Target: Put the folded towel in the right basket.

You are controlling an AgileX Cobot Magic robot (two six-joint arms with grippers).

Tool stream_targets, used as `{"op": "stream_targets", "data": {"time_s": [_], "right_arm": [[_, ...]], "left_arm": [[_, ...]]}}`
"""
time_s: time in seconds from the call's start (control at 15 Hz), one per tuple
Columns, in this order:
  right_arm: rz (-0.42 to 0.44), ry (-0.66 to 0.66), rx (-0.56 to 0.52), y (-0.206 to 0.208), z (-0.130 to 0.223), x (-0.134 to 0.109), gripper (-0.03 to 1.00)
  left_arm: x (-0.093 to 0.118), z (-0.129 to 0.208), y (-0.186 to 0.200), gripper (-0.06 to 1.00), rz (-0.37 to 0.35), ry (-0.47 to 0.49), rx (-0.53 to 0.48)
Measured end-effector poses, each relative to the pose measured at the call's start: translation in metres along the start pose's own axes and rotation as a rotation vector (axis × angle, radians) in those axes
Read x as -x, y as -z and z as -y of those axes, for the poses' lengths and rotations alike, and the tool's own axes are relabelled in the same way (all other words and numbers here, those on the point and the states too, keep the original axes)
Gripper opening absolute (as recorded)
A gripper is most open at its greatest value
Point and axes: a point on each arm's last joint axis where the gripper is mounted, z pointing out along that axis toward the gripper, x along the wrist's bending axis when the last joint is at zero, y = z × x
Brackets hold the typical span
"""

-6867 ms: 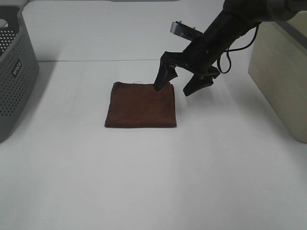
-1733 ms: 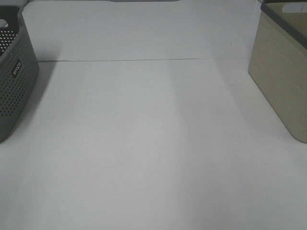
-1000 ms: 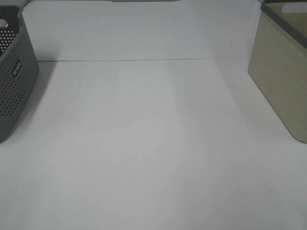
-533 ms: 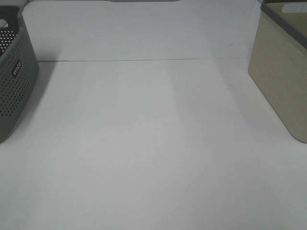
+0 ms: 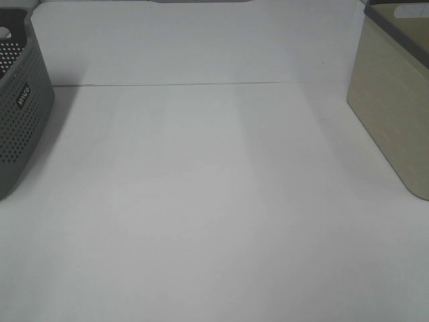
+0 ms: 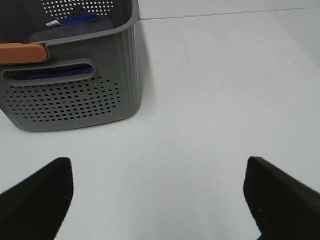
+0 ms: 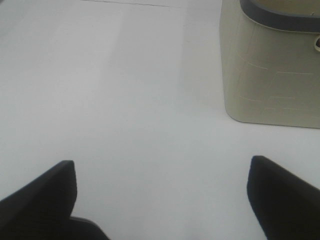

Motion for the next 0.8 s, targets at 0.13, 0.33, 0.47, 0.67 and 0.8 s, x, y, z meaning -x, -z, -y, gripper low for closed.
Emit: {"op": "stream_targets", "data": {"time_s": [0.13, 0.33, 0.47, 0.67, 0.8], "right_arm": [[0.000, 0.000, 0.000, 0.0000, 0.0000, 0.0000, 0.87], [0.025, -0.017, -0.001, -0.0004, -0.0003, -0.0005, 0.87], [0.066, -0.042, -0.002, -0.0010, -0.0007, -0.0009, 0.87], [0.071, -0.043, 0.003, -0.0004, -0.0004, -0.0012, 0.87], [0.071, -0.043, 0.003, -0.0004, -0.0004, -0.0012, 0.87]], "left_arm": [[0.0000, 0.0000, 0.0000, 0.88, 0.000, 0.000, 0.000], [0.0000, 0.0000, 0.0000, 0.88, 0.000, 0.000, 0.000], [0.0000, 0.0000, 0.0000, 0.88, 0.000, 0.000, 0.000], [0.0000, 0.0000, 0.0000, 0.88, 0.000, 0.000, 0.000], [0.0000, 0.0000, 0.0000, 0.88, 0.000, 0.000, 0.000]]}}
